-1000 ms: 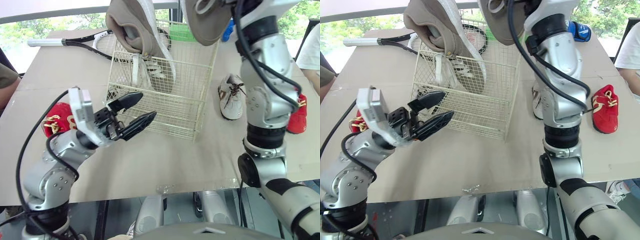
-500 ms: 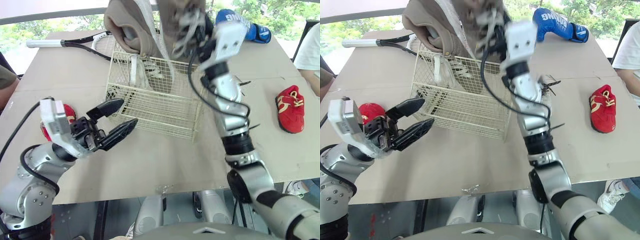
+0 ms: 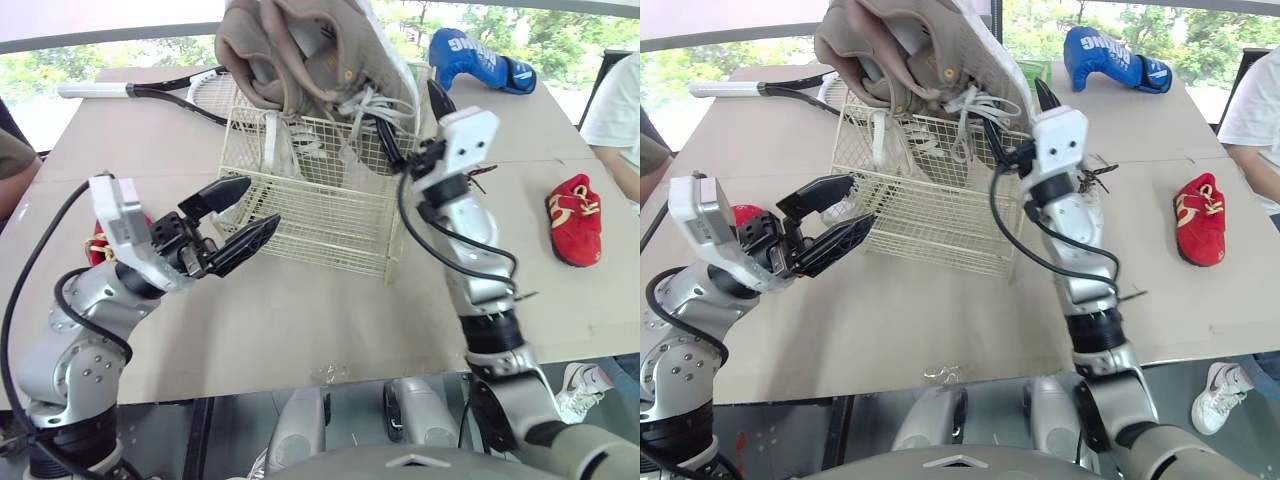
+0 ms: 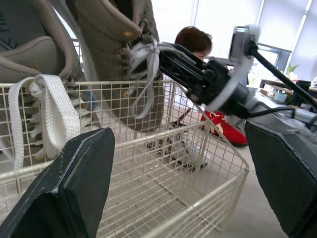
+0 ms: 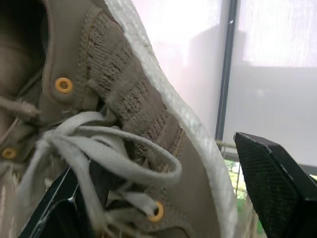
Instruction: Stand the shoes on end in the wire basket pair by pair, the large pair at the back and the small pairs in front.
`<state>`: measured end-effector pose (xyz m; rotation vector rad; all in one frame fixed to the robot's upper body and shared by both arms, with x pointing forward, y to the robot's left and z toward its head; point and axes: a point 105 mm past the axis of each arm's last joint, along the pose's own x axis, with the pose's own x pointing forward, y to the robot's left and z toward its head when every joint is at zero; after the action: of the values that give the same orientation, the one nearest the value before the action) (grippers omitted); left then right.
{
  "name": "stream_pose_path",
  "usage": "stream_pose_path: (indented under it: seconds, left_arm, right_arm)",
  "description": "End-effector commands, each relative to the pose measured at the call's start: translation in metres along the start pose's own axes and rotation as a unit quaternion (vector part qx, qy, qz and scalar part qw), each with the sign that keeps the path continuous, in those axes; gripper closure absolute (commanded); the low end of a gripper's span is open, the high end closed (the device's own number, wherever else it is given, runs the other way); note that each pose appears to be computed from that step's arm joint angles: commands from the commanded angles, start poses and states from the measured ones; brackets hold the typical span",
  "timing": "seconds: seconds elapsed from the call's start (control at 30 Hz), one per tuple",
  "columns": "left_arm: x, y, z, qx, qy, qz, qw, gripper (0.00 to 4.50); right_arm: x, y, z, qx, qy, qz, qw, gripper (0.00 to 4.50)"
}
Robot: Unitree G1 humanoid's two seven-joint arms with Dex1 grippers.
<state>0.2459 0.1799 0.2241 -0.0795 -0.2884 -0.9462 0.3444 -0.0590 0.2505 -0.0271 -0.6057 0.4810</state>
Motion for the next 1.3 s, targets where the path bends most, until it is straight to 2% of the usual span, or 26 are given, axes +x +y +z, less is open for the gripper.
stream_pose_path:
  seconds: [0.03,0.17,0.27,0.37,0.4,0.43,0.6,0.8,0.9,1.0,1.17,1.3]
  left_arm:
    - [0.005,-0.002,0.004,0.008,-0.010,-0.006,1.000,0.00]
    - [0.008,-0.003,0.002,0.004,-0.010,-0.009,1.000,0.00]
    - [0.009,-0.004,0.000,0.000,-0.007,-0.014,1.000,0.00]
    - [0.010,-0.009,-0.004,-0.006,0.008,-0.029,1.000,0.00]
    - [0.010,-0.011,-0.005,-0.009,0.014,-0.038,0.999,0.00]
    - [0.010,-0.015,-0.007,-0.014,0.020,-0.049,0.998,0.00]
    - [0.010,-0.029,-0.011,-0.041,0.035,-0.089,0.995,0.00]
    - [0.001,0.004,0.001,-0.060,-0.023,0.045,0.997,0.00]
    - [-0.029,0.035,0.009,-0.043,-0.026,0.160,0.986,0.00]
    - [-0.058,0.067,0.007,-0.026,0.023,0.253,0.967,0.00]
    - [-0.075,0.085,-0.009,-0.034,0.112,0.284,0.952,0.00]
    - [-0.067,0.094,-0.038,-0.037,0.204,0.288,0.935,0.00]
  right_arm:
    - [-0.010,-0.008,0.003,0.026,0.039,0.025,0.999,0.83]
    - [-0.023,-0.005,0.011,0.016,0.074,0.111,0.991,0.83]
    - [-0.027,-0.010,0.020,0.037,0.080,0.126,0.988,0.83]
    - [-0.038,-0.016,0.024,0.011,0.091,0.159,0.983,0.83]
    - [-0.041,-0.021,0.025,0.006,0.092,0.153,0.984,0.26]
    - [-0.046,-0.026,0.025,0.009,0.100,0.149,0.984,0.06]
    - [-0.072,-0.035,0.025,0.004,0.149,0.164,0.975,0.06]
    - [-0.105,-0.017,0.033,0.021,0.174,0.236,0.956,0.06]
    - [-0.118,0.000,0.051,0.040,0.152,0.313,0.937,0.06]
    - [-0.121,0.009,0.061,0.036,0.147,0.371,0.916,0.06]
    - [-0.125,0.029,0.066,0.030,0.151,0.428,0.891,0.06]
    - [-0.124,0.039,0.075,0.007,0.145,0.453,0.880,0.06]
